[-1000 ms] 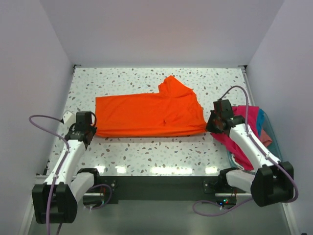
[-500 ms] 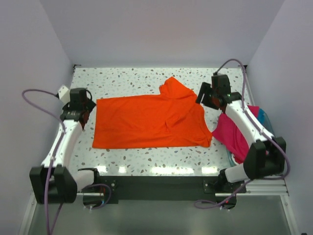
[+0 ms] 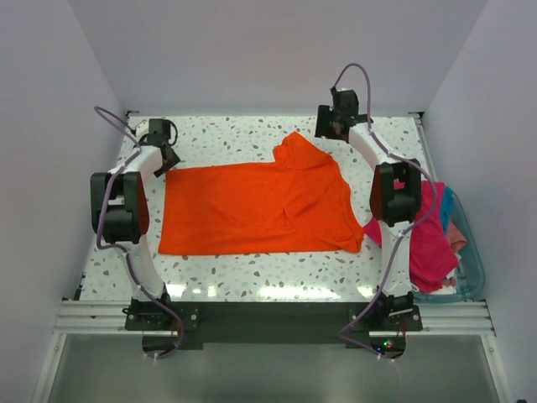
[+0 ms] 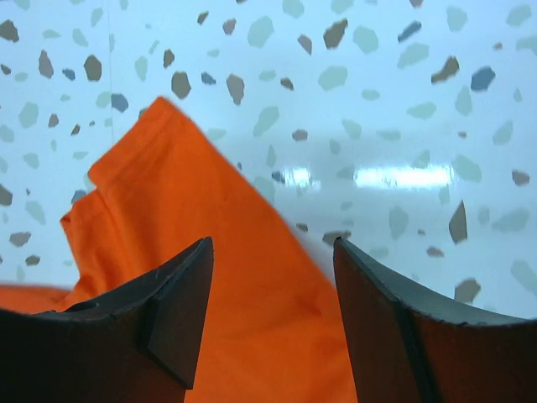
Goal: Fold and stack the t-shirts
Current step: Fold the tshirt
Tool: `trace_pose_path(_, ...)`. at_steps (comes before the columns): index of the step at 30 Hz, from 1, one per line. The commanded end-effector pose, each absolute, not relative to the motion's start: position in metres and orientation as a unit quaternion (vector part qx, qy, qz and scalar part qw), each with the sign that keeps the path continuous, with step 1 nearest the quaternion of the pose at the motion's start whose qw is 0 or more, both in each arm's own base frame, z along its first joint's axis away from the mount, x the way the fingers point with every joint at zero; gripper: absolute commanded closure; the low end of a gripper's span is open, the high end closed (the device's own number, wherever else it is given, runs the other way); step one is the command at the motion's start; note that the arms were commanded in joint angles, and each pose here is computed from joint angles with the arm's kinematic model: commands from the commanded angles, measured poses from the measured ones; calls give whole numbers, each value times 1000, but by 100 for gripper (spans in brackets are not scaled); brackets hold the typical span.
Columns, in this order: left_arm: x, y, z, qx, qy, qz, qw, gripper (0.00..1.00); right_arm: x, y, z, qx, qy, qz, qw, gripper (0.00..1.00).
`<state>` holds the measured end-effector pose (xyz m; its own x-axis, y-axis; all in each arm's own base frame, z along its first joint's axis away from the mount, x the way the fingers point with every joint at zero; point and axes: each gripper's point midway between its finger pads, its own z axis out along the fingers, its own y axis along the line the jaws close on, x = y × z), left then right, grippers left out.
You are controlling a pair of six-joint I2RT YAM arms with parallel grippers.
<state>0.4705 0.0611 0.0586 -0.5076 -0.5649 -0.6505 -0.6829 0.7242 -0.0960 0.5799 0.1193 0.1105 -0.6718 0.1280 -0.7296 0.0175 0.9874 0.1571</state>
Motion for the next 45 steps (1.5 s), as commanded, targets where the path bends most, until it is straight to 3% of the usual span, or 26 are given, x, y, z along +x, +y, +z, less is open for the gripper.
trace_pose_path(1, 501, 64, 79, -349, 857, 78, 371, 50, 611, 116, 118, 3, 903, 45, 428, 37)
trace_pose_path(23, 488, 59, 29, -348, 873, 79, 333, 63, 615, 159, 43, -15, 919, 106, 379, 40)
trace_pose_path(32, 494, 59, 26, -348, 873, 78, 332, 75, 610, 166, 29, -16, 928, 94, 361, 43)
trace_pose_path(36, 495, 59, 22, -348, 874, 76, 329, 83, 607, 171, 28, -20, 930, 92, 356, 52)
trace_pose_path(39, 498, 57, 23, -349, 873, 72, 332, 87, 607, 173, 30, -20, 929, 91, 358, 69)
trace_pose_path(40, 499, 57, 23, -348, 873, 70, 334, 89, 607, 173, 30, -20, 929, 90, 359, 80)
trace_pose_path(45, 513, 55, 34, -345, 867, 55, 356, 99, 618, 170, 47, -15, 918, 81, 387, 99)
